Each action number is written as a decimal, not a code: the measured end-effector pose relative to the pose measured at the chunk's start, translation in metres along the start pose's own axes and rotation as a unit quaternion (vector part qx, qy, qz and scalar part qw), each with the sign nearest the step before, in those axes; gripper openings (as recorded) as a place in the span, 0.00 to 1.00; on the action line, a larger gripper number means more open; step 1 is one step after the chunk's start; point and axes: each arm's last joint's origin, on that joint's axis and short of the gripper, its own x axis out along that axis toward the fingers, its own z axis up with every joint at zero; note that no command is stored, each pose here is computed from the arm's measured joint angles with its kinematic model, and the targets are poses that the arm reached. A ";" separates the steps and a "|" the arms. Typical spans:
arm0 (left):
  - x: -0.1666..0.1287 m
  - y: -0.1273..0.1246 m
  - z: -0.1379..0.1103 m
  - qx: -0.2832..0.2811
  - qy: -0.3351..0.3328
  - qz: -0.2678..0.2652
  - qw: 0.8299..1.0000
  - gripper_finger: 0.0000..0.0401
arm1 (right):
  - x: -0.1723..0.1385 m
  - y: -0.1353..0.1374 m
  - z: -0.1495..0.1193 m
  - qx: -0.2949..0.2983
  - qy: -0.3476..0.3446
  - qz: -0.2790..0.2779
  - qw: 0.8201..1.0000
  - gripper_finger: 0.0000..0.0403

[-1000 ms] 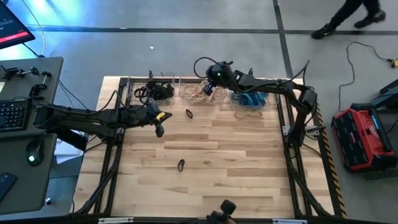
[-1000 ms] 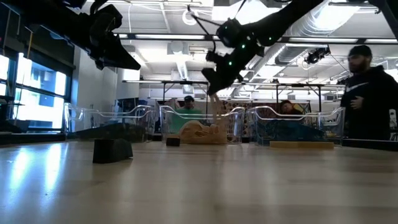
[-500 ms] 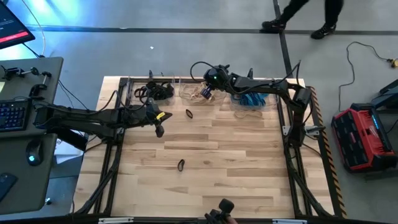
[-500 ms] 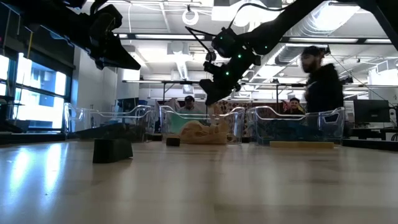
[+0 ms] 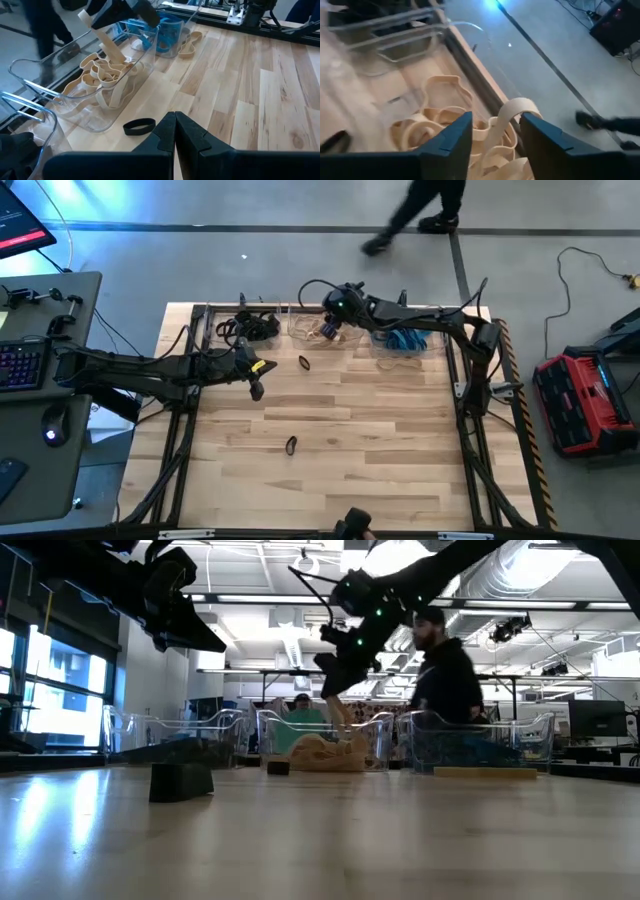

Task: Sort rubber bands into baskets
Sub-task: Put the black rubber band into the left transparent bin

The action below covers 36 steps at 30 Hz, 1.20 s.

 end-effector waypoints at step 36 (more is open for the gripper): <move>-0.001 -0.009 0.001 0.029 0.001 -0.113 0.993 0.00 | -0.050 0.163 -0.059 0.032 -0.058 0.187 0.980 0.27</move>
